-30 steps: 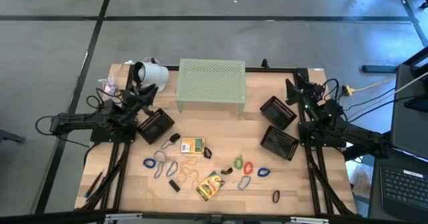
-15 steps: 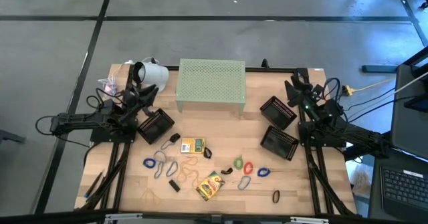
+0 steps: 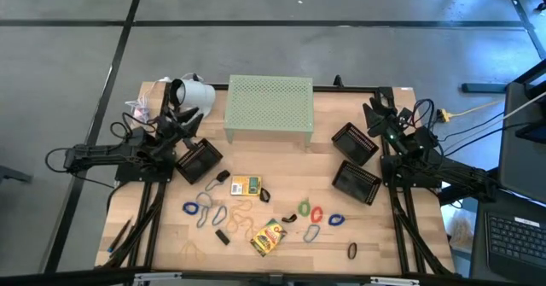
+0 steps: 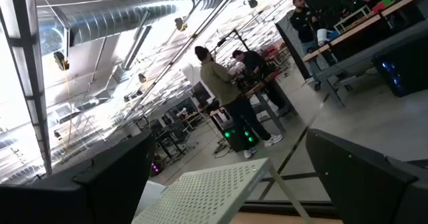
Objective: Pick & Place Office Desk Supplies
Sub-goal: Put the green spring keychain into the top black bin
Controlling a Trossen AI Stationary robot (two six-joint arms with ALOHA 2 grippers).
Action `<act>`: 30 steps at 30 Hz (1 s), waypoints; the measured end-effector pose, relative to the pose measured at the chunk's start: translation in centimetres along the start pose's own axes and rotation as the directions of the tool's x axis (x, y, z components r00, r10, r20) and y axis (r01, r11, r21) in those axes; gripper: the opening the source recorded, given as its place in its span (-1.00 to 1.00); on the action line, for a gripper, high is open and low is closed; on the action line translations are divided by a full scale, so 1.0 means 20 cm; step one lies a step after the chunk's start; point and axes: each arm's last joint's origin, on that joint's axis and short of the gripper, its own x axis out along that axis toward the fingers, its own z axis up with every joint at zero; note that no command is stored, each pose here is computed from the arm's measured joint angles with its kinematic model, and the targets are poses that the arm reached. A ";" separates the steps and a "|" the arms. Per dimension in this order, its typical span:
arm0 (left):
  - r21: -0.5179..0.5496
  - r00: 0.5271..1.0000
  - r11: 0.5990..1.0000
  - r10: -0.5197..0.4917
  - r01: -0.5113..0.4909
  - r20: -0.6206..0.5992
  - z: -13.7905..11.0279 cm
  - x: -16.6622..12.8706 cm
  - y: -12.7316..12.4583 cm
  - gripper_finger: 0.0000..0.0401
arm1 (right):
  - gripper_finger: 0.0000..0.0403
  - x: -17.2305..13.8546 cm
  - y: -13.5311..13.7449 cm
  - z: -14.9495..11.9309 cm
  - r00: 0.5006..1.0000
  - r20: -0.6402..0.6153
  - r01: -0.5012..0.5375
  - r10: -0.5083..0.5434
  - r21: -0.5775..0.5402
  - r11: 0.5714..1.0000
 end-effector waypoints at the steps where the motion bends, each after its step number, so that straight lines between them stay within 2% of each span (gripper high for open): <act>1: 0.002 1.000 1.000 0.000 0.000 0.000 0.00 0.00 0.00 -0.26 | 0.94 0.00 0.00 0.00 1.000 0.000 0.000 0.000 0.000 1.000; 7: 0.002 1.000 1.000 0.004 -0.004 0.000 0.00 0.00 0.00 -0.09 | 0.94 0.00 0.00 0.00 1.000 0.000 0.000 0.000 0.023 1.000; 15: 0.002 1.000 1.000 0.007 -0.007 -0.001 0.00 0.00 0.00 -0.07 | 0.91 0.00 -0.01 0.00 1.000 0.005 0.027 -0.027 0.054 0.998; 20: 0.002 1.000 1.000 0.007 -0.007 -0.001 0.00 0.00 0.00 -0.07 | 0.64 0.00 -0.01 -0.01 1.000 -0.013 0.027 -0.027 -0.007 1.000; 25: 0.002 1.000 1.000 0.007 -0.007 -0.001 0.00 0.00 0.00 -0.07 | 0.28 0.00 0.01 -0.02 0.995 -0.065 -0.084 0.080 -0.062 0.994; 30: 0.002 1.000 1.000 0.007 -0.007 -0.001 0.00 0.00 0.00 -0.08 | 0.07 0.00 0.02 0.00 0.990 -0.052 -0.132 0.128 -0.073 0.989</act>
